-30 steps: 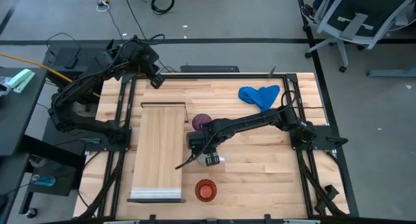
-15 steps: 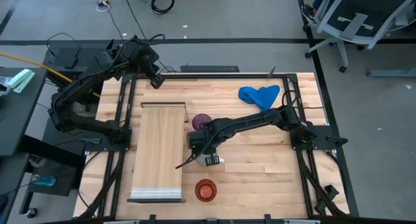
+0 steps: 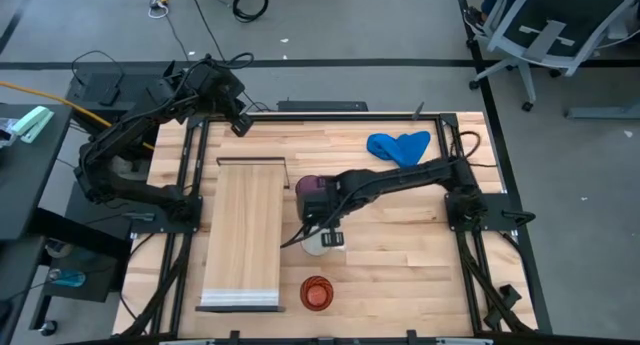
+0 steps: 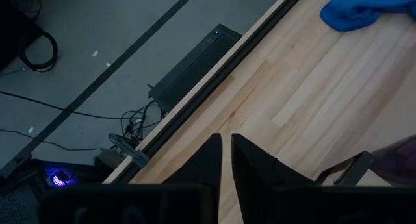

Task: Stack small to large cups/mugs on shelf
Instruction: Put the orange cup on the shelf

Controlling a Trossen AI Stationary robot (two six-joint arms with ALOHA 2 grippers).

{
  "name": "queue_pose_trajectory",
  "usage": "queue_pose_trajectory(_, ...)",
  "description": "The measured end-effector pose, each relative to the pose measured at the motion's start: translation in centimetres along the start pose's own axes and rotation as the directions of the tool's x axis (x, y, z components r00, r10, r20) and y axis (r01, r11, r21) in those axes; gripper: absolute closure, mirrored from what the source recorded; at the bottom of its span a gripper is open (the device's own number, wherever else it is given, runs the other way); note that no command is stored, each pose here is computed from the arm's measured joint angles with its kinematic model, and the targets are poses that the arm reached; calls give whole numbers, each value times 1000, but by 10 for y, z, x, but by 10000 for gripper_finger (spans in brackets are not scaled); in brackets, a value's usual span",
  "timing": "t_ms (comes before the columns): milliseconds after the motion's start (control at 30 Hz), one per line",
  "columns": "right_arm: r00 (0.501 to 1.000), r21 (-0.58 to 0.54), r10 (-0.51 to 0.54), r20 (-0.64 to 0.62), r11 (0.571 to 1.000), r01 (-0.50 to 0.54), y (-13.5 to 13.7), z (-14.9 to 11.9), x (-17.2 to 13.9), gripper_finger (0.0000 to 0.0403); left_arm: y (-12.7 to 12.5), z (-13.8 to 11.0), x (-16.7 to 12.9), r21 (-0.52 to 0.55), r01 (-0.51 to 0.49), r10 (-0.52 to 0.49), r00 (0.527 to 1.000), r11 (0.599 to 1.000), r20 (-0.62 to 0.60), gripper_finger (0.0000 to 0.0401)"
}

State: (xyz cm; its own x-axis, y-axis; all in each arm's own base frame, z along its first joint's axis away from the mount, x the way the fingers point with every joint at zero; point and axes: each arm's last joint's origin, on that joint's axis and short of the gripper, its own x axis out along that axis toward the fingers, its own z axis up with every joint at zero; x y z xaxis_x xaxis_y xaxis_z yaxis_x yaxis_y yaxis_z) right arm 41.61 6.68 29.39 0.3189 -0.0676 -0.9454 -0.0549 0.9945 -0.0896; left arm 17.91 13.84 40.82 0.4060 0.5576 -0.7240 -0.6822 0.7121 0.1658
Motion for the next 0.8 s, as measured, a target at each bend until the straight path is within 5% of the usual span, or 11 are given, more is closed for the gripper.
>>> queue_pose_trajectory(467, 987, 300, -82, 140, 953, 36, 7, -59, -120, 320, -22, 0, -5, 90, 66, -68, 998, 994, 18, 364)
queue_pose_trajectory(667, 977, 375, -147, 156, 923, 79, 34, -103, -132, 320, -51, -3, -15, 187, 161, -169, 985, 969, 28, 374)
queue_pose_trajectory(800, 975, 446, -183, 127, 889, 109, 52, -138, -123, 320, -77, -6, -25, 263, 341, -358, 934, 902, 16, 378)
